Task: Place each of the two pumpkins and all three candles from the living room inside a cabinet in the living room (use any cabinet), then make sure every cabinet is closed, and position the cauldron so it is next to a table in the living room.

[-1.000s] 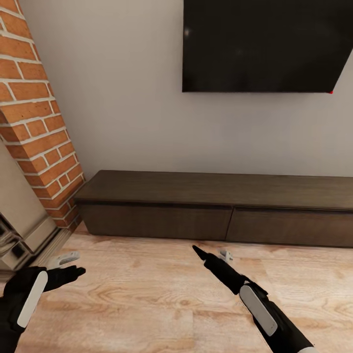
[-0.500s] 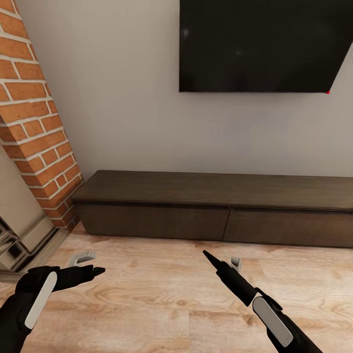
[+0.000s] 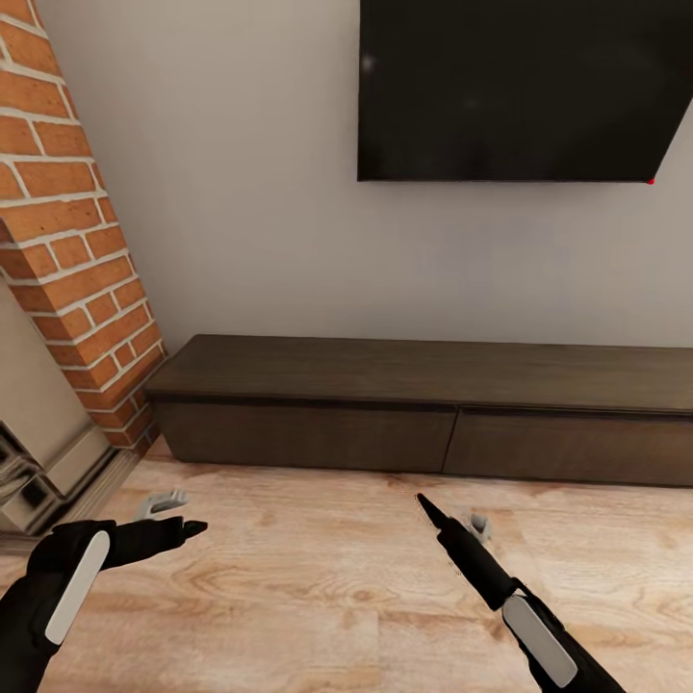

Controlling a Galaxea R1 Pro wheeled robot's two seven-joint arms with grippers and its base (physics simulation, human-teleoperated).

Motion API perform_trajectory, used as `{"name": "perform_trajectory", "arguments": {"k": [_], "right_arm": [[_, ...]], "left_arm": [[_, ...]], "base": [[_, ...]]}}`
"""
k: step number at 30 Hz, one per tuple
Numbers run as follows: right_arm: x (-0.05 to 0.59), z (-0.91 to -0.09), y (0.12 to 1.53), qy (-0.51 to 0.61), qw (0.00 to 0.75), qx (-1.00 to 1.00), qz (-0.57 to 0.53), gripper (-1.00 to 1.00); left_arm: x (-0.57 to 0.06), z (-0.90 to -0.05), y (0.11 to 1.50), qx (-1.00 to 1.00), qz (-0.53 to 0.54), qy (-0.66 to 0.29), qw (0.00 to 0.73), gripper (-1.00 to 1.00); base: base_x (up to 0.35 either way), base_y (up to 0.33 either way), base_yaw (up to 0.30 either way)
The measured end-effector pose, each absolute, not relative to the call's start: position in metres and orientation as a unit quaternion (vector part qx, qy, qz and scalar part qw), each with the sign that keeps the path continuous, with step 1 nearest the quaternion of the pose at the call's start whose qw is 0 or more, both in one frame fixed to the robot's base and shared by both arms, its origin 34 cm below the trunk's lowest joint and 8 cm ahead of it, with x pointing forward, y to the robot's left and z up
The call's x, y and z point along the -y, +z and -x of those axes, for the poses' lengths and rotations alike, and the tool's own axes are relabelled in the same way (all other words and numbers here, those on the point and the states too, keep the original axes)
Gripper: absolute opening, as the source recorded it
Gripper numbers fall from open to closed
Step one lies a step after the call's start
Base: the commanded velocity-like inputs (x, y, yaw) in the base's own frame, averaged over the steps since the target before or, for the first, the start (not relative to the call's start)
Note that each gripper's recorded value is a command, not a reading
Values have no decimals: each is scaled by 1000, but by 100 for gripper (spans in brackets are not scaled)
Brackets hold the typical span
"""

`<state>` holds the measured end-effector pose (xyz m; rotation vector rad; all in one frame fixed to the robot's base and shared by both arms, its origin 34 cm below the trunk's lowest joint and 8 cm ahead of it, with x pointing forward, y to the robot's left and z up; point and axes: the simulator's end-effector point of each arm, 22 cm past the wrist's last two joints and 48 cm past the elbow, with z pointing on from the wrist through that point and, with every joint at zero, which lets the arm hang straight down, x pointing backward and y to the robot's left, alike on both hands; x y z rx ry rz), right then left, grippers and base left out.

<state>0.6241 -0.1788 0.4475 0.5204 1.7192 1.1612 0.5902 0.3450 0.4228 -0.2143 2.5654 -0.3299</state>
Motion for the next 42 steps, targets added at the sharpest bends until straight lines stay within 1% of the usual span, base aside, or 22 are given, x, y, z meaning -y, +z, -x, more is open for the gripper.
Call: {"name": "perform_trajectory", "arguments": {"k": [2,4,8,15,20,21,25,29,33,37,42], "right_arm": [[201,-630,447,465,494,-694,-241,100],[216,-634,448,457,503,-687,-257,100],[226,-636,448,451,509,-683,-267,100],[230,-636,447,447,513,-681,-271,100],[230,-636,446,445,513,-681,-272,100],[230,-636,446,446,514,-681,-272,100],[222,-636,442,447,513,-674,-288,100],[242,-638,433,425,522,-662,-329,100],[249,-636,411,394,506,-675,-365,100],[254,-636,407,384,505,-677,-373,100],[253,-636,409,385,507,-674,-373,100]], "left_arm": [[-341,-591,425,-951,79,-131,271,100],[-329,-592,430,-945,76,-162,273,100],[-318,-593,444,-934,62,-214,280,100],[-279,-582,509,-871,7,-395,293,100],[-251,-554,569,-791,-43,-541,284,100],[-251,-551,571,-783,-43,-553,280,100],[-251,-546,573,-770,-37,-576,272,100],[-248,-542,581,-756,-41,-595,271,100],[-245,-538,588,-744,-48,-610,270,100],[-245,-538,589,-741,-49,-613,269,100],[-245,-538,590,-741,-49,-613,270,100]], "base": [[0,1,0],[0,0,0],[0,0,0],[0,0,0],[33,0,0],[184,0,0],[218,0,0],[64,-1,0],[156,-119,0],[215,-159,0],[275,-30,0]]}}
